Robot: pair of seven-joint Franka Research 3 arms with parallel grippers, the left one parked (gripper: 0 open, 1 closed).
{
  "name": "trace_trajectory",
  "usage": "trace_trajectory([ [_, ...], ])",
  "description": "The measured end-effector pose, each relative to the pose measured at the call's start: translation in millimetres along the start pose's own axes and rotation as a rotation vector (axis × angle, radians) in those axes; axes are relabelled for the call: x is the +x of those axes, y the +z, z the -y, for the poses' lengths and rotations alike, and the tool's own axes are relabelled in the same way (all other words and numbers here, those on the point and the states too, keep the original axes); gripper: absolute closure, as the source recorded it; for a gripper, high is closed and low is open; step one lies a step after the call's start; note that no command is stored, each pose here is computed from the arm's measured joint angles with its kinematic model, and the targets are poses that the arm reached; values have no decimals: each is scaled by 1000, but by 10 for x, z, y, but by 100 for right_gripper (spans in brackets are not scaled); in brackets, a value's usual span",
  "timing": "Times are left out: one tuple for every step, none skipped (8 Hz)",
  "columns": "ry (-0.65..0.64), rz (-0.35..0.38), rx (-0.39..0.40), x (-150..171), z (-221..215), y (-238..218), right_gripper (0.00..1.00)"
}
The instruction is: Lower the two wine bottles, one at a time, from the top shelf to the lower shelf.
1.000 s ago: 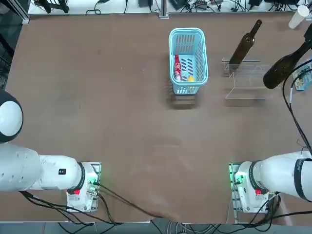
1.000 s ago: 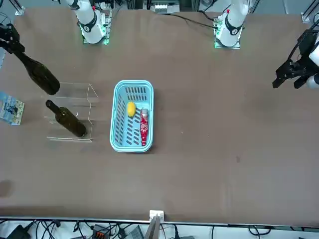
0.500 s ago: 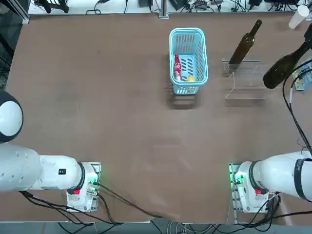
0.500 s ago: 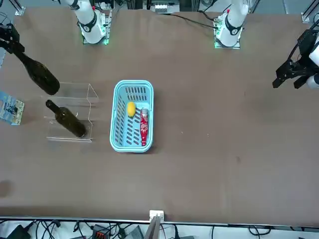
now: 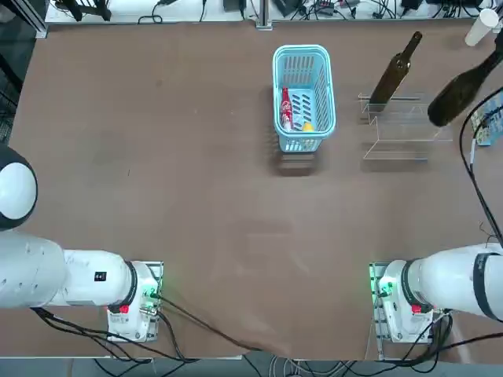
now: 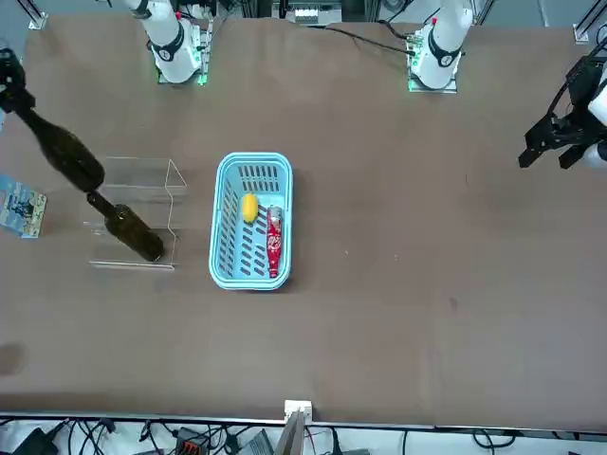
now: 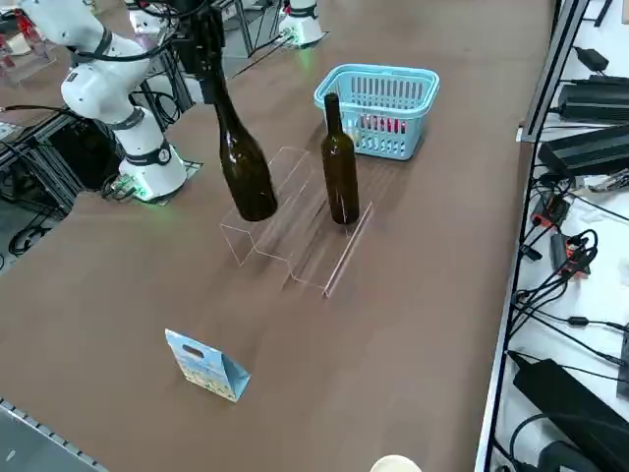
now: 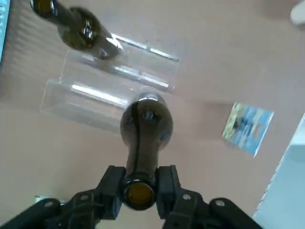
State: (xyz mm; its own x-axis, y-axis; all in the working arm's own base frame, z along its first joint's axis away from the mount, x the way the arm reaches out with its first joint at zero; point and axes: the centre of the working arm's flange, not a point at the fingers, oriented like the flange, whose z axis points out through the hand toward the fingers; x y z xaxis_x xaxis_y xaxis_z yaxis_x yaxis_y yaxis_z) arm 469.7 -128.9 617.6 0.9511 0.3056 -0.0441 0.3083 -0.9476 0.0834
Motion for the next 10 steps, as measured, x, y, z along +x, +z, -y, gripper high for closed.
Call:
trace_trajectory([
  [-43, -3, -11, 194, -49, -20, 61],
  [-87, -1, -9, 388, -87, 16, 61],
  [-121, 5, 7, 566, -134, 114, 61],
  [-138, 13, 29, 714, -189, 248, 61],
  [-146, 18, 42, 841, -240, 375, 61],
  [-152, 20, 35, 961, -284, 447, 61],
  [-168, 17, 22, 1081, -309, 467, 61],
  [-185, 11, 16, 1185, -324, 462, 61],
  [-195, 6, 15, 1265, -337, 474, 61],
  [-206, 7, 18, 1314, -358, 518, 61],
])
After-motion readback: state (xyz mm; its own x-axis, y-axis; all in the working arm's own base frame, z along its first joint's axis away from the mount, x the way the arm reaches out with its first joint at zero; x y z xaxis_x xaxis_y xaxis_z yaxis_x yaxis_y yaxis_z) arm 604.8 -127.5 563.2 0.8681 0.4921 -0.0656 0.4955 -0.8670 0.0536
